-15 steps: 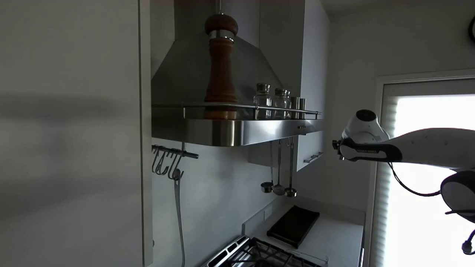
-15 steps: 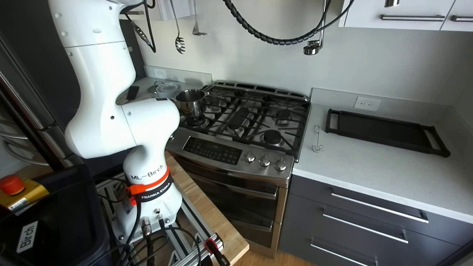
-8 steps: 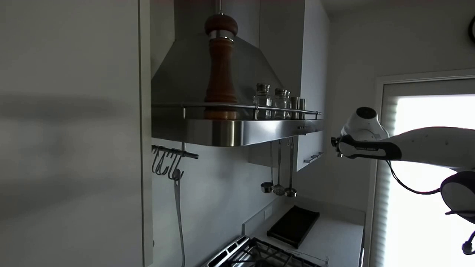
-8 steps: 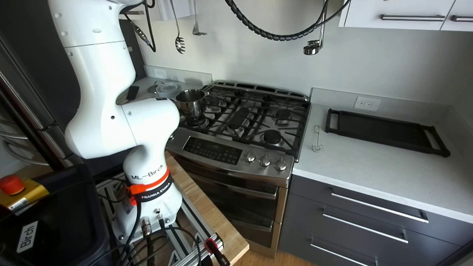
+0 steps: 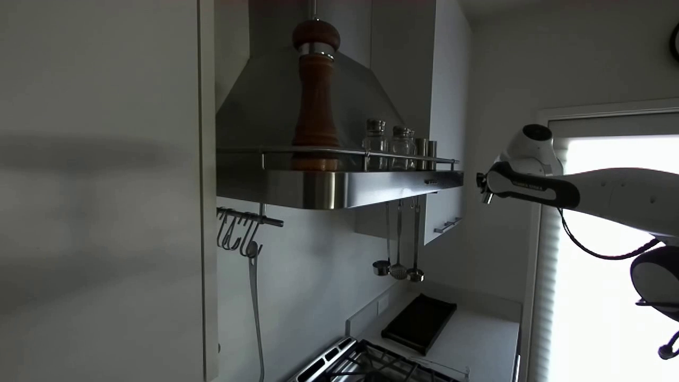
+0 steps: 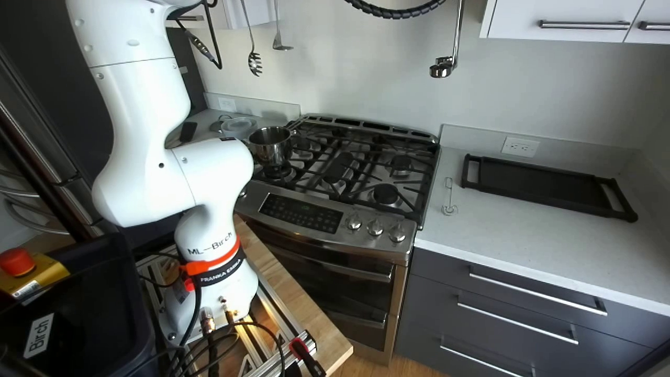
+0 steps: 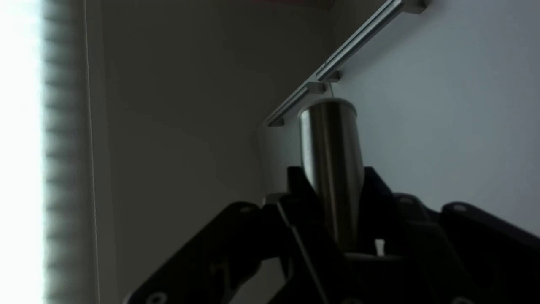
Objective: Put the silver salt shaker on the stove fan
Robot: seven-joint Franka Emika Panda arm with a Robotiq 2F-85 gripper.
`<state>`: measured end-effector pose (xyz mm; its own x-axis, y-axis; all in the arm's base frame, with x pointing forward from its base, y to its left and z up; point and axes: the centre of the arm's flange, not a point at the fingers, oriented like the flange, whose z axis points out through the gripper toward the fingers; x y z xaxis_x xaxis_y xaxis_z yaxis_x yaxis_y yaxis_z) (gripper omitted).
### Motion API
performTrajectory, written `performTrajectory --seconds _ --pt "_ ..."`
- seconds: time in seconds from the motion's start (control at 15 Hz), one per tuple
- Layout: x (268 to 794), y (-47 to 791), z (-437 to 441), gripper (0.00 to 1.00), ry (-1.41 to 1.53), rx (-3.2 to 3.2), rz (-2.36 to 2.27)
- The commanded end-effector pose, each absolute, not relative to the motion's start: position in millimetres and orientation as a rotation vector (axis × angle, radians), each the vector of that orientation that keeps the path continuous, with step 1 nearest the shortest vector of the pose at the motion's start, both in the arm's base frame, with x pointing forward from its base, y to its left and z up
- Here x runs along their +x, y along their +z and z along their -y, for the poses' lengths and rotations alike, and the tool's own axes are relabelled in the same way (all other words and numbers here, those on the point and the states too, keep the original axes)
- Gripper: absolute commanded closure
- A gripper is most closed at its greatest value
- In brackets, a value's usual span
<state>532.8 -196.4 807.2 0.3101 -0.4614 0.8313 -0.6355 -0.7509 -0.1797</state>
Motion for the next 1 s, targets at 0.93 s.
performTrajectory --seconds 0.93 --pt "490.4 896.5 143.3 0.89 1.551 2.429 0.908"
